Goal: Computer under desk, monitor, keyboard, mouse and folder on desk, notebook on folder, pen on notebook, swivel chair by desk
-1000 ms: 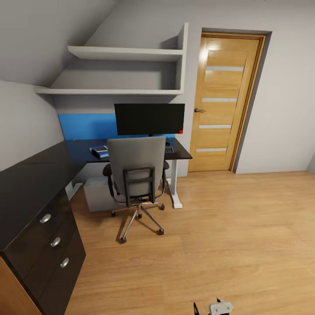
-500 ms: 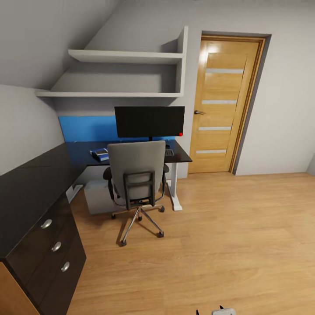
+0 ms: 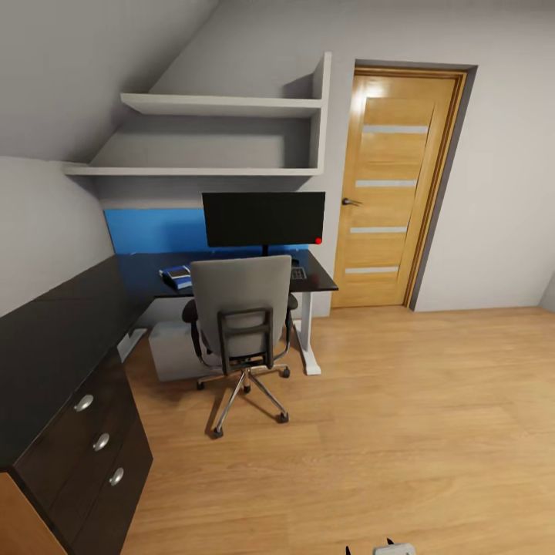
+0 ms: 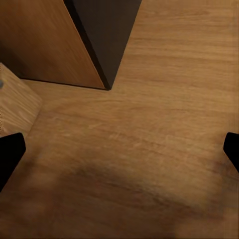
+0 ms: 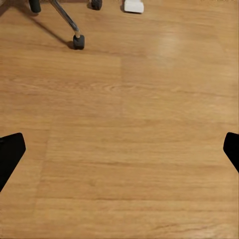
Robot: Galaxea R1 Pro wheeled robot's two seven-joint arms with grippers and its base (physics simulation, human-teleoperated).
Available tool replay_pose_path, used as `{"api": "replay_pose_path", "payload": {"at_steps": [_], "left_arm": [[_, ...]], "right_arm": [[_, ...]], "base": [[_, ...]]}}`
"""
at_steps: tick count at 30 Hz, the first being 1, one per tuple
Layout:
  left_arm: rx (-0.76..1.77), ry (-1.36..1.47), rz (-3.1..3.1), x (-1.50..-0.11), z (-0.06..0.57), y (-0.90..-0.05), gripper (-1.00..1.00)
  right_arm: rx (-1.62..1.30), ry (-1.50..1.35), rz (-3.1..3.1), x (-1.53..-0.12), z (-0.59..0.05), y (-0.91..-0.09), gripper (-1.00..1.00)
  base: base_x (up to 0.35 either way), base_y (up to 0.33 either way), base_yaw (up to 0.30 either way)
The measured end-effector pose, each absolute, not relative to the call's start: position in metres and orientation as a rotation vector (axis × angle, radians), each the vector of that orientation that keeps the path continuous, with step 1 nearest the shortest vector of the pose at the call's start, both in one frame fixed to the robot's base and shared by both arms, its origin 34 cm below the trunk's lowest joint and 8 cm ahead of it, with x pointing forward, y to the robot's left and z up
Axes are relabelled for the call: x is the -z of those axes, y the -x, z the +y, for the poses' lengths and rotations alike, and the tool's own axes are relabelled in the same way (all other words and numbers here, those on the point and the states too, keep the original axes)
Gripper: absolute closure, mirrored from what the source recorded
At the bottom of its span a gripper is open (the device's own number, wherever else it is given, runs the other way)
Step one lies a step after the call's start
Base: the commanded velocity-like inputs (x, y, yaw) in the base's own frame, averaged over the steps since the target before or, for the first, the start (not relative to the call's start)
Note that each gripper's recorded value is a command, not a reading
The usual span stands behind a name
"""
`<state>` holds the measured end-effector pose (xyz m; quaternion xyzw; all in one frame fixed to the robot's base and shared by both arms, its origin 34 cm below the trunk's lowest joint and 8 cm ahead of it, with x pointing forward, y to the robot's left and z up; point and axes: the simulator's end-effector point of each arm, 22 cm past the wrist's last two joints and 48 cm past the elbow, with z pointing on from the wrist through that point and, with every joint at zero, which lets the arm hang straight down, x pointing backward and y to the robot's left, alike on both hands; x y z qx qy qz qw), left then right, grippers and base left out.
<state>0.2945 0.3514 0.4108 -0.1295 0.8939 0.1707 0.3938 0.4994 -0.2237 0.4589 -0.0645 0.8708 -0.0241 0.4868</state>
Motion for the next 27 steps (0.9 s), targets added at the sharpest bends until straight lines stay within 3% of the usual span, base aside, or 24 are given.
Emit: {"api": "replay_pose_path", "payload": {"at_steps": [27], "left_arm": [[-0.437, 0.356, 2.271, -0.430, 0.358, -0.295, -1.00]], "right_arm": [[0.059, 0.157, 2.119, -0.479, -0.224, -0.502, -1.00]], "base": [[0.000, 0.000, 0.000]]}}
